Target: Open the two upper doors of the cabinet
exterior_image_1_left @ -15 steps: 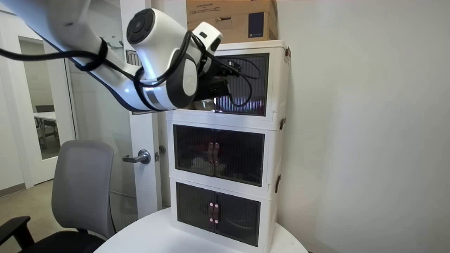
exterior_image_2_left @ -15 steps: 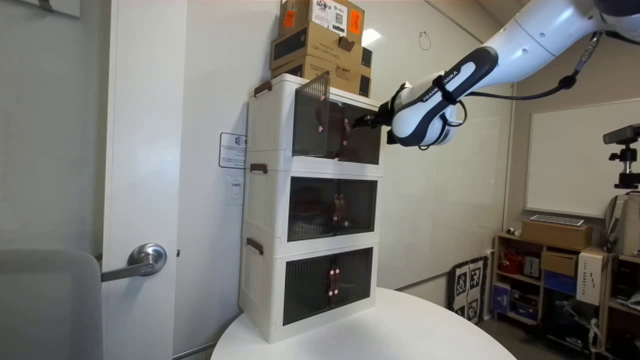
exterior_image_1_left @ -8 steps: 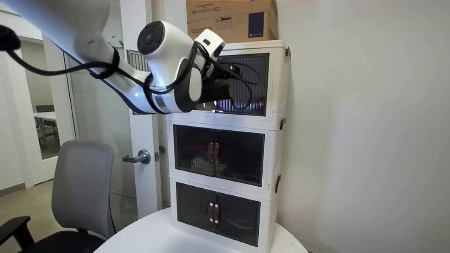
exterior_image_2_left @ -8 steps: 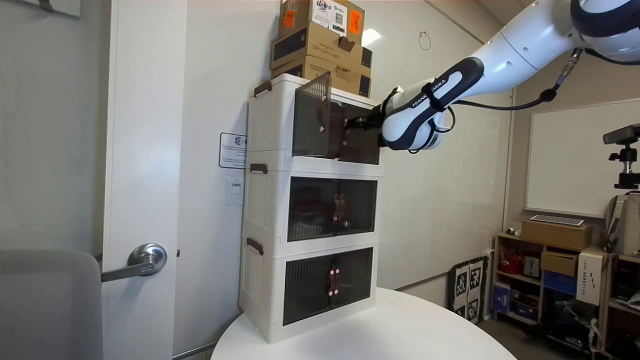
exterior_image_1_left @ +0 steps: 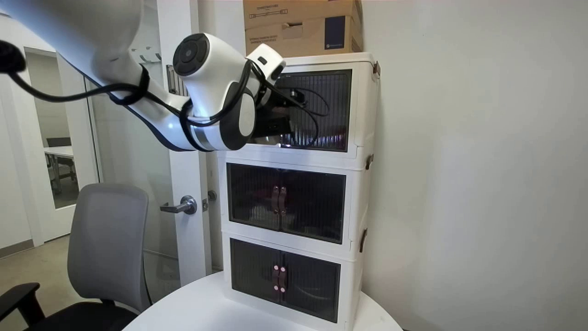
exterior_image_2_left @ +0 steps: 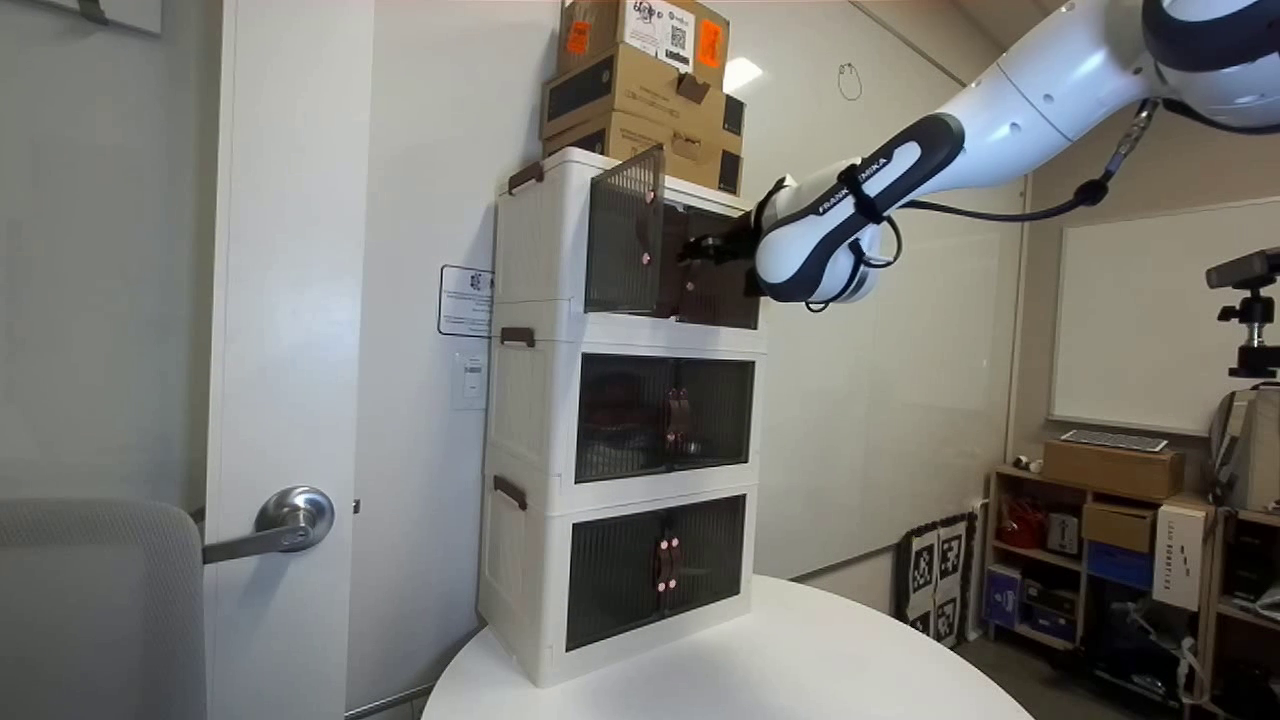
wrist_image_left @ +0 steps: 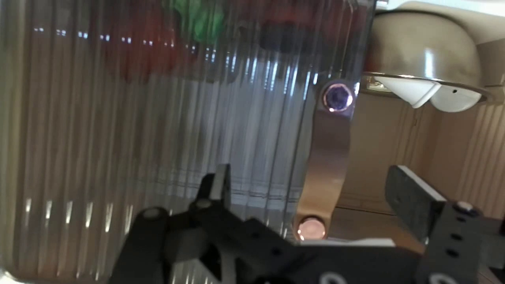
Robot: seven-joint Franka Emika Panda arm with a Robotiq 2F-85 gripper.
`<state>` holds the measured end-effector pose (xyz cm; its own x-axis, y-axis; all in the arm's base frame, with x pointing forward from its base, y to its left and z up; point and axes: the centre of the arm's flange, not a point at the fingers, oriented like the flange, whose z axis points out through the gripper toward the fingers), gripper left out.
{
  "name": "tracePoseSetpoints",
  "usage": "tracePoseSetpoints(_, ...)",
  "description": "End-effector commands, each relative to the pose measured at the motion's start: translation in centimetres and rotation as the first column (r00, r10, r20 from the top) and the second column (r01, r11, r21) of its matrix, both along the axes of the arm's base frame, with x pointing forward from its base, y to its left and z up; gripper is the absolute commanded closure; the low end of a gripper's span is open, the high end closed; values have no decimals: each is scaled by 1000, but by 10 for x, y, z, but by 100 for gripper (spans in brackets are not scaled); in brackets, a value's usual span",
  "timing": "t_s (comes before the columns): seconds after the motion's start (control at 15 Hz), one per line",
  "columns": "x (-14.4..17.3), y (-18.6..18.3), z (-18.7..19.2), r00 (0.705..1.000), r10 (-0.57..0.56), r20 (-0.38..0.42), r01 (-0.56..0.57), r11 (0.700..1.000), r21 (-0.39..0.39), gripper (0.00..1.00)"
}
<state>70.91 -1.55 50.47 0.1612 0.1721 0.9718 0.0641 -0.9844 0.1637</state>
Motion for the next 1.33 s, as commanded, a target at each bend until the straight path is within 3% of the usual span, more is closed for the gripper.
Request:
tracePoseSetpoints(0.0, -4, 6, -4, 1000, 27, -5, -27, 1000, -2, 34)
tracePoseSetpoints(0.4, -10, 14, -9, 999, 49, -16, -48, 999, 12, 79)
tracePoseSetpoints(0.53, -12, 11, -8, 999, 46, -13, -46, 999, 15, 90)
tracePoseSetpoints(1.27, -46, 6, 7, 1000, 26, 4, -26, 999, 27, 90)
